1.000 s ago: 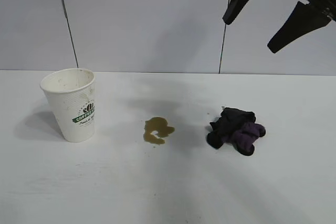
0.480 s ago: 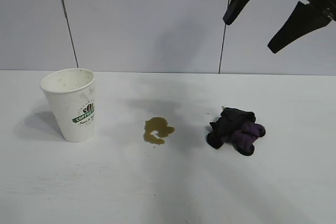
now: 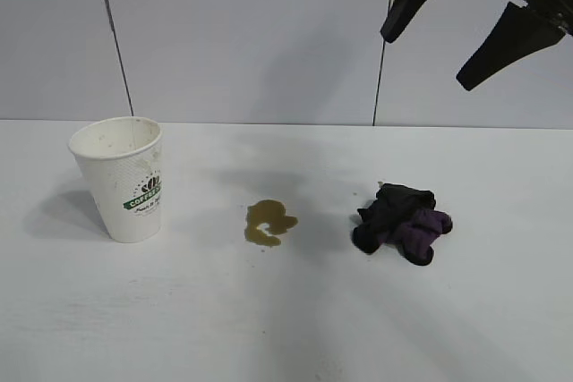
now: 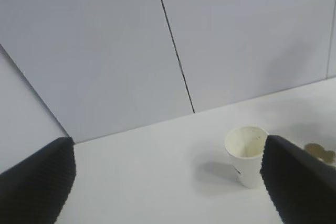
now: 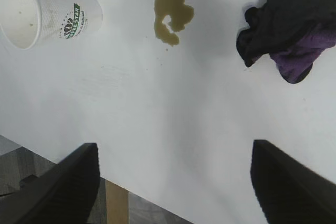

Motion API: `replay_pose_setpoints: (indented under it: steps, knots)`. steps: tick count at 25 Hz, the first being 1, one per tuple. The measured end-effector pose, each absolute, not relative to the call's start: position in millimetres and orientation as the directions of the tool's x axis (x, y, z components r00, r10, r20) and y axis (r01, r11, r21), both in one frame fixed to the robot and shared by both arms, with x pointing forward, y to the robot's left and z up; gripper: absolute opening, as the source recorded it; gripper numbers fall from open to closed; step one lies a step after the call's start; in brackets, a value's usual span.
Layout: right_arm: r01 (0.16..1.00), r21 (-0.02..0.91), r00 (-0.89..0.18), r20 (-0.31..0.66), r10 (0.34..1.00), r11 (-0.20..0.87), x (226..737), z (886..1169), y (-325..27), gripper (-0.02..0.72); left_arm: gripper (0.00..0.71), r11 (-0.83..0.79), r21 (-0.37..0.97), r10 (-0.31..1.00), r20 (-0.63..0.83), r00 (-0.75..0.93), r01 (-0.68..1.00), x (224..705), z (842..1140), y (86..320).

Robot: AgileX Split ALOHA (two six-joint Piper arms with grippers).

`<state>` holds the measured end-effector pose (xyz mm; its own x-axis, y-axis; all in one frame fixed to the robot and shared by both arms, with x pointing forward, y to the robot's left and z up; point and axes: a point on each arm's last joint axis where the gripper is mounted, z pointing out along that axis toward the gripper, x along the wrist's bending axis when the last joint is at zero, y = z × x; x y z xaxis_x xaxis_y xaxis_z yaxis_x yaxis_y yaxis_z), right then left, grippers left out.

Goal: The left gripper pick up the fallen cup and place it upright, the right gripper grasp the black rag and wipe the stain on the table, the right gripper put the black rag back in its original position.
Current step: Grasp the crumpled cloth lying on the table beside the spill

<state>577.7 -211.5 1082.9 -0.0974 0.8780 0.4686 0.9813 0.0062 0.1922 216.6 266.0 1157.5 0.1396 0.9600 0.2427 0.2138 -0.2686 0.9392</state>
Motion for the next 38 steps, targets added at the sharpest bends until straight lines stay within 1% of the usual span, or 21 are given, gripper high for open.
replay_pose_setpoints:
  steps: [7, 13, 17, 24, 31, 34, 36, 38]
  knots:
    - [0.979, 0.204, -0.121, 0.457, 0.881, 0.029, 577.7, 1082.6, -212.1, 0.547, 0.687, -0.081, 0.921, 0.996, 0.086, 0.005, 0.382, 217.5, 1100.6, 283.1]
    - [0.978, 0.208, -0.129, 0.451, 0.883, 0.037, 577.7, 1082.3, -212.5, 0.547, 0.687, -0.069, 0.864, 0.997, 0.068, 0.021, 0.499, 232.4, 1063.8, 290.3]
    - [0.977, 0.208, -0.130, 0.450, 0.884, 0.038, 577.7, 1082.3, -212.6, 0.547, 0.687, -0.086, 0.834, 0.996, 0.063, 0.060, 0.546, 238.3, 1047.5, 291.9]
    - [0.977, 0.208, -0.130, 0.450, 0.884, 0.038, 577.7, 1082.3, -212.6, 0.547, 0.687, -0.156, 0.826, 0.980, 0.062, 0.187, 0.542, 238.6, 1043.6, 292.1]
    - [0.973, 0.227, -0.140, 0.446, 0.884, 0.039, 579.2, 1082.5, -212.7, 0.547, 0.687, -0.164, 0.826, 0.978, 0.063, 0.201, 0.540, 238.5, 1043.6, 292.2]
    - [0.962, 0.247, -0.211, 0.409, 0.888, 0.116, 579.0, 1079.8, -211.9, 0.547, 0.687, -0.165, 0.826, 0.978, 0.064, 0.200, 0.540, 238.5, 1043.6, 292.3]
    - [0.953, 0.239, -0.266, 0.357, 0.896, 0.188, 580.2, 1072.1, -208.2, 0.547, 0.687, -0.165, 0.826, 0.978, 0.064, 0.200, 0.540, 238.5, 1043.6, 292.3]
    - [0.947, 0.207, -0.299, 0.299, 0.906, 0.244, 582.4, 1060.1, -203.8, 0.547, 0.687, -0.165, 0.826, 0.978, 0.064, 0.200, 0.540, 238.5, 1043.6, 292.3]
